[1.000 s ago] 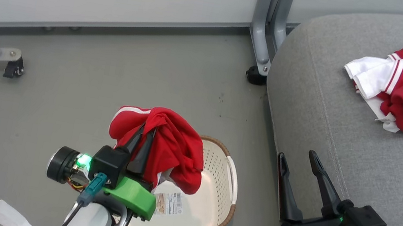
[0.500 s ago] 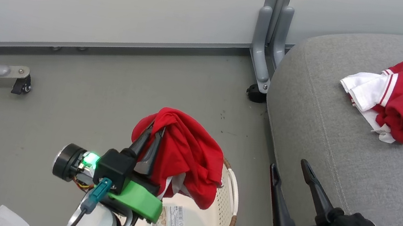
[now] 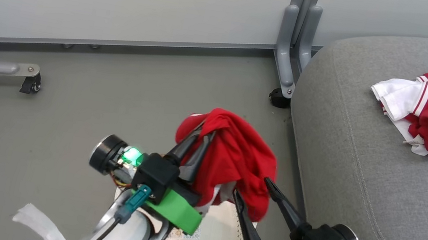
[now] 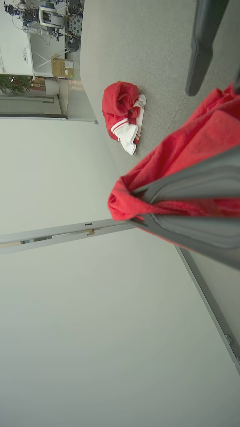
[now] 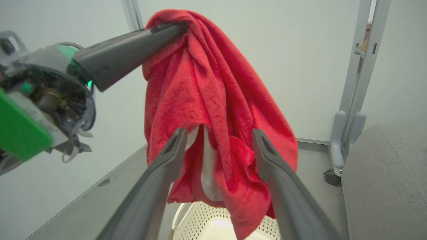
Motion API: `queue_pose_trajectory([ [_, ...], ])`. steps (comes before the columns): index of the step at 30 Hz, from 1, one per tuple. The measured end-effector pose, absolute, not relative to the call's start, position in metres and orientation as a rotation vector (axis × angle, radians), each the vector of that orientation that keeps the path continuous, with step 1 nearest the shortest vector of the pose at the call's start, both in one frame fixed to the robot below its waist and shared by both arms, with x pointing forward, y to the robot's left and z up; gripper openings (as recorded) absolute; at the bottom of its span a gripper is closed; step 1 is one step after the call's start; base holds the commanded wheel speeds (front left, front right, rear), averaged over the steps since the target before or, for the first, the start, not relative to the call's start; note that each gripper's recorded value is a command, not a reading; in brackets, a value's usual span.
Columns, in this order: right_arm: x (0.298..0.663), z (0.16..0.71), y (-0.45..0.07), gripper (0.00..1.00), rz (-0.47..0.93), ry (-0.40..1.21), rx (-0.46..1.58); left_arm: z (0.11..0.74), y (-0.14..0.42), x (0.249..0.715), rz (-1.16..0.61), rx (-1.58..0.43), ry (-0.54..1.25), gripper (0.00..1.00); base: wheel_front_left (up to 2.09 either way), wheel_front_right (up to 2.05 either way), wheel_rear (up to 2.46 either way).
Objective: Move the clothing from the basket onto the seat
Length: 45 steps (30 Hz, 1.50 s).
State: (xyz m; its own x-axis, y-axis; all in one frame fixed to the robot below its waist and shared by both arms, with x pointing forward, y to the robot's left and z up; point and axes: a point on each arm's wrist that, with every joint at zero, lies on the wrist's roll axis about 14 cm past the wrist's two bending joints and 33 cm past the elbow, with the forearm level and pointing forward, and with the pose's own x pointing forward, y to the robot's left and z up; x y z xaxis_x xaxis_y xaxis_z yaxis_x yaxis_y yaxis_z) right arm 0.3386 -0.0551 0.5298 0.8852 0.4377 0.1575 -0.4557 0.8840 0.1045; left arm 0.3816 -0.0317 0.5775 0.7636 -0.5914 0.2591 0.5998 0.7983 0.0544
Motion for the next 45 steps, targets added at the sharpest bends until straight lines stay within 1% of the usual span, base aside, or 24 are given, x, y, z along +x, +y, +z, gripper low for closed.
queue_pose_trajectory([
  [11, 0.352, 0.524, -0.056, 1.0, 0.457, -0.11, 0.16, 0.606, -0.065, 0.359, -0.772, -0.073, -0.315, 0.0, 0.0, 0.0, 0.0],
  [12, 0.352, 0.524, -0.056, 0.67, 0.457, -0.108, 0.16, 0.608, -0.066, 0.359, -0.774, -0.076, -0.318, 0.0, 0.0, 0.0, 0.0],
  [13, 0.352, 0.523, -0.056, 0.04, 0.458, -0.107, 0.157, 0.609, -0.066, 0.358, -0.778, -0.077, -0.318, 0.0, 0.0, 0.0, 0.0],
  [14, 0.352, 0.523, -0.055, 0.0, 0.461, -0.107, 0.153, 0.61, -0.067, 0.358, -0.78, -0.077, -0.318, 0.0, 0.0, 0.0, 0.0],
  [29, 0.353, 0.522, -0.054, 0.0, 0.469, -0.102, 0.15, 0.595, -0.058, 0.37, -0.737, -0.056, -0.28, 0.0, 0.0, 0.0, 0.0],
  [30, 0.353, 0.522, -0.055, 0.0, 0.468, -0.102, 0.152, 0.594, -0.057, 0.37, -0.733, -0.053, -0.278, 0.13, 0.0, 0.0, 0.0],
  [31, 0.353, 0.522, -0.055, 0.0, 0.467, -0.102, 0.153, 0.593, -0.056, 0.371, -0.727, -0.051, -0.277, 0.67, 0.0, 0.0, 0.0],
  [32, 0.354, 0.522, -0.055, 0.0, 0.467, -0.102, 0.153, 0.593, -0.055, 0.372, -0.721, -0.046, -0.279, 1.0, 0.0, 0.0, 0.0],
  [45, 0.354, 0.519, -0.055, 0.0, 0.467, -0.093, 0.157, 0.587, -0.051, 0.376, -0.7, -0.03, -0.26, 1.0, 0.0, 0.0, 0.0],
])
